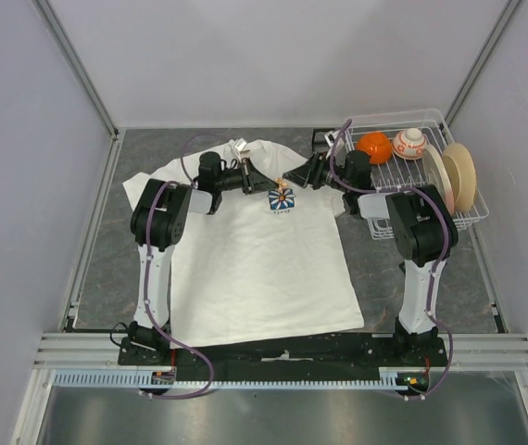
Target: Remove the brooch from the garment
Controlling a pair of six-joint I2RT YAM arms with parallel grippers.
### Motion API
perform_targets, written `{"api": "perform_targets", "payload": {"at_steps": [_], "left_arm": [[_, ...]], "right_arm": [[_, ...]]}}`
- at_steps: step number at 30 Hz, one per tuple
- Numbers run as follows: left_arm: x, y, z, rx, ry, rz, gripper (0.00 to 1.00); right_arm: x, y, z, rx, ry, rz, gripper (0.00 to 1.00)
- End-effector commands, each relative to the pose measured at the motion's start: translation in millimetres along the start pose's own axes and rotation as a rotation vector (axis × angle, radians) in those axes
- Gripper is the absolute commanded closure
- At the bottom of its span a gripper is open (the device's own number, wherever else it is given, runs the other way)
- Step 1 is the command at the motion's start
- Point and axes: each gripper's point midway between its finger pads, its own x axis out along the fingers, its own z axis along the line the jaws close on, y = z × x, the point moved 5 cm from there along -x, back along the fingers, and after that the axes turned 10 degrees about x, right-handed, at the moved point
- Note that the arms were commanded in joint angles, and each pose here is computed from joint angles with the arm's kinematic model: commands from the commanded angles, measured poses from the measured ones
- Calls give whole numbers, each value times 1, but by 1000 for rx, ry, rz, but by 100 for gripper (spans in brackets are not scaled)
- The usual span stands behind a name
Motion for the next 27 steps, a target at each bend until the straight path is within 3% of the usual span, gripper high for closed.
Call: {"api": "perform_targets", "payload": {"at_steps": [1,11,16,27], "left_arm": [[-9,-35,-27,123,7,-113,98],[-22,-42,-33,149,19,-173,98],[-22,-41,-34,127,47,-173,98],[-20,-40,-32,121,60,-160,98]], "right_arm": [[14,-1,14,-51,-77,12,34],[25,13,5,-49,-35,57,38],[27,13,7,-40,-67,59,48],[25,11,12,-44,-83,43,45]]}}
